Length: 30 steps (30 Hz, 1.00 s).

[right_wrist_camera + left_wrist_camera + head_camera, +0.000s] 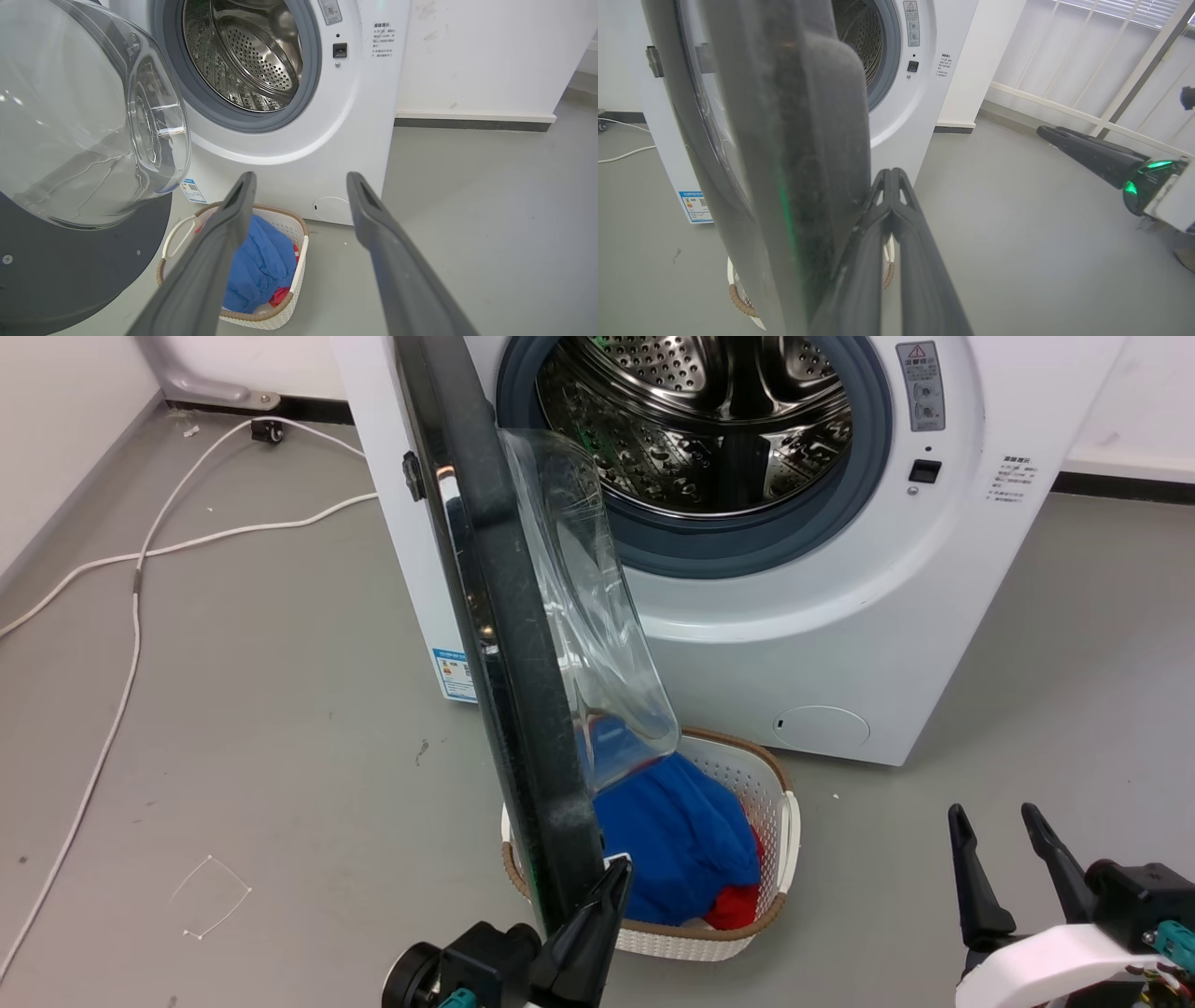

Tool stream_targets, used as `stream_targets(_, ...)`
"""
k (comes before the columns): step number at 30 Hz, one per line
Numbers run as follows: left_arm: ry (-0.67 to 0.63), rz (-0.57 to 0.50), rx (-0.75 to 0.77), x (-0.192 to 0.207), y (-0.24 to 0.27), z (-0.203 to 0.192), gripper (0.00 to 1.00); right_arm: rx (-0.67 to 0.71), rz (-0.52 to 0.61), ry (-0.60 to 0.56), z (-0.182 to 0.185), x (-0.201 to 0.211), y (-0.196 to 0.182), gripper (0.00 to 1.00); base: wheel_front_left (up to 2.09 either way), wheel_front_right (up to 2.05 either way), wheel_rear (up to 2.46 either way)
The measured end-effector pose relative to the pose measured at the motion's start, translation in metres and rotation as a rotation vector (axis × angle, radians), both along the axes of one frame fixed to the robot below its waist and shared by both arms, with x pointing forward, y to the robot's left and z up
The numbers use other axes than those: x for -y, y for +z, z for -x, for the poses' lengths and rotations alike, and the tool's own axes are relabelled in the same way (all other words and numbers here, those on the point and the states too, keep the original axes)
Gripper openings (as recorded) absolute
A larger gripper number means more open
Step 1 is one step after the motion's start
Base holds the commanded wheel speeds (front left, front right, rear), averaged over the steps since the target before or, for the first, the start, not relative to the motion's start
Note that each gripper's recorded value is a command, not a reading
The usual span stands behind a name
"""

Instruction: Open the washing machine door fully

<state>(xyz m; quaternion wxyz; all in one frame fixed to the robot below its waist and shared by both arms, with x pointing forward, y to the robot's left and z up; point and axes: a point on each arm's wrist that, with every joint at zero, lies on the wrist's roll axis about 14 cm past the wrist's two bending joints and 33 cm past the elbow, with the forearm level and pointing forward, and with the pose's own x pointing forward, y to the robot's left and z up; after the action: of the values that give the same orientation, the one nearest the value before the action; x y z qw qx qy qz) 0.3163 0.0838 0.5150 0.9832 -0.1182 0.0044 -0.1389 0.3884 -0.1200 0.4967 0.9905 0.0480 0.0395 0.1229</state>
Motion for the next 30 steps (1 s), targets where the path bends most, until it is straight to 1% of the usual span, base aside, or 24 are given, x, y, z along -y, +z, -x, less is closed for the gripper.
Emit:
stream_targets(5, 0.063, 0.011, -0.009, -0.012, -0.001, 0.004, 0.0, -0.008, -0.002, 0.011, -0.001, -0.004, -0.001, 1.0, 0.0, 0.0, 0.0)
stream_targets(12, 0.173, 0.02, -0.022, -0.037, -0.003, 0.014, 0.0, -0.005, -0.002, 0.062, -0.008, -0.022, 0.0, 1.0, 0.0, 0.0, 0.0)
stream_targets(20, 0.342, 0.039, -0.032, -0.081, -0.005, 0.027, 0.0, 0.007, -0.007, 0.152, -0.017, -0.054, 0.004, 1.0, 0.0, 0.0, 0.0)
stream_targets(24, 0.419, 0.012, -0.039, -0.112, -0.009, 0.034, 0.0, 0.004, -0.009, 0.188, -0.021, -0.068, 0.003, 1.0, 0.0, 0.0, 0.0)
stream_targets(30, 0.463, -0.042, -0.053, -0.147, -0.013, 0.033, 0.0, -0.001, -0.013, 0.211, -0.025, -0.077, 0.001, 1.0, 0.0, 0.0, 0.0)
